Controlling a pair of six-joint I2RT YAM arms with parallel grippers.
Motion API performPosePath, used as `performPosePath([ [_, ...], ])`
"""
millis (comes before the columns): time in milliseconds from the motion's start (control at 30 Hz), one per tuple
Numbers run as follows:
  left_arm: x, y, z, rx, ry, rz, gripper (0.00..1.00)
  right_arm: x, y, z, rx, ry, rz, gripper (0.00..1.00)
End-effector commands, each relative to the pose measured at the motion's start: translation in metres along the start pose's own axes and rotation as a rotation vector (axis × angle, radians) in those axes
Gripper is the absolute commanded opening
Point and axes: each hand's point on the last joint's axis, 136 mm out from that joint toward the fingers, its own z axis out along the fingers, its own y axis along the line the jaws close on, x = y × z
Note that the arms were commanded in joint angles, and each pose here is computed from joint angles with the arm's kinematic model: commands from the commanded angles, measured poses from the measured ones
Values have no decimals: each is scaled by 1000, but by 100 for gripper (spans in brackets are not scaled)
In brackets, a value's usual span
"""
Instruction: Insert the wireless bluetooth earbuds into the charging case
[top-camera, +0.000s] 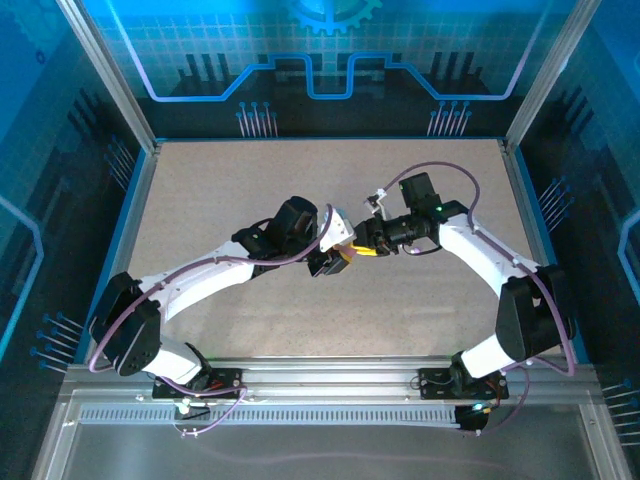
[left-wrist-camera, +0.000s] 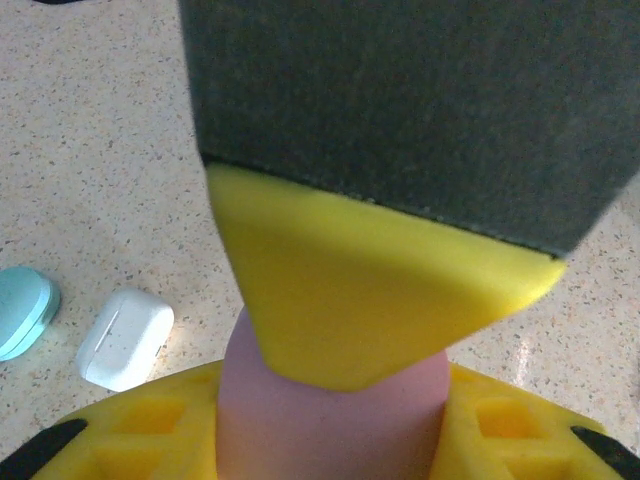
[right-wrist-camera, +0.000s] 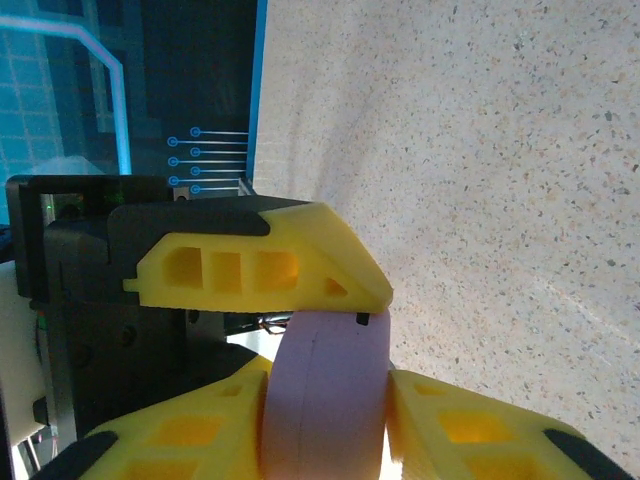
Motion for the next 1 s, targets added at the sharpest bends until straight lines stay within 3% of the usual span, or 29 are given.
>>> performPosePath([
  [0, -24, -6, -11, 8, -60, 53, 40, 4, 10, 2, -23, 35, -22, 30],
  [33, -23, -4, -12, 3, -58, 52, 42, 4, 10, 2, -18, 35, -24, 28],
  [133, -24, -2, -14, -20, -72, 58, 63, -1, 11, -4, -11, 3, -30, 22],
  [233, -28, -1, -21, -48, -144, 76, 73, -10, 24, -13, -78, -47, -34, 20],
  [567, -59, 13, -83, -91, -590, 21, 78, -40, 63, -53, -316, -160, 28, 20],
  [867, -89, 17, -93, -61, -777, 7, 78, -43, 86, -51, -372, -138, 46, 22],
  [967, -93, 18, -89, -49, -784, 17, 77, -44, 94, -49, -384, -134, 44, 22],
])
